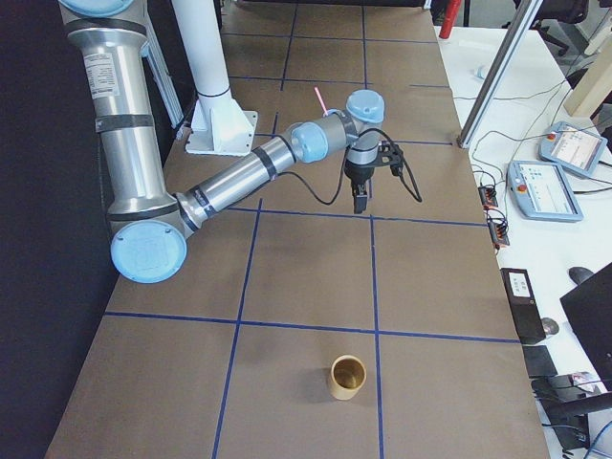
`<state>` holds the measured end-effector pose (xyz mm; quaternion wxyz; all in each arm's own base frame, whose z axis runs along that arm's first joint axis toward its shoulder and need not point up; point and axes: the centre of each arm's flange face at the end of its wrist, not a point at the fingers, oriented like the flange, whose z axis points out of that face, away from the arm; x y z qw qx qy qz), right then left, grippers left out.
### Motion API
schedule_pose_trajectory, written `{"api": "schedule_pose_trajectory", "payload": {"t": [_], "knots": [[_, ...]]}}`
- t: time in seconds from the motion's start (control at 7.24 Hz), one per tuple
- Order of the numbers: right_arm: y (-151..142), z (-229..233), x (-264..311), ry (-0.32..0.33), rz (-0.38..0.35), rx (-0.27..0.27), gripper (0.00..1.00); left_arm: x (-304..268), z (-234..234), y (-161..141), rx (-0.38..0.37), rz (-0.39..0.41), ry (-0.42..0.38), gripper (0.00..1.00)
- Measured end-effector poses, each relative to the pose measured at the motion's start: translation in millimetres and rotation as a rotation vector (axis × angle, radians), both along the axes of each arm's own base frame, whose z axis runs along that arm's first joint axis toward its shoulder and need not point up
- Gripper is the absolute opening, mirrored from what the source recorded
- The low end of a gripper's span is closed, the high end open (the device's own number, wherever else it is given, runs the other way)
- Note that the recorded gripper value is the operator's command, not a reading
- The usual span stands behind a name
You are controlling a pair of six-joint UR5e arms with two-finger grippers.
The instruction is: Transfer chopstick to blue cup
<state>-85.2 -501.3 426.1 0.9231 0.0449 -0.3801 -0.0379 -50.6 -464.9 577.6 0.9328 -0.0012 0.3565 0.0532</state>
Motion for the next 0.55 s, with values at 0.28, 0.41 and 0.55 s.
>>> {"api": "schedule_pose_trajectory", "payload": {"t": [0.28,0.41,0.55], "knots": [[1.0,39.3,39.9,-0.030,0.015,-0.048,1.00,-3.9,20.3,2.4,-0.031,-0.004,0.000,1.00],[0.1,66.2,53.5,-0.013,0.038,-0.093,1.00,-4.1,24.8,3.8,-0.039,-0.004,0.000,1.00],[3.8,91.1,73.2,0.011,0.071,-0.131,1.00,-4.2,27.2,4.7,-0.043,-0.004,0.001,1.00]]}}
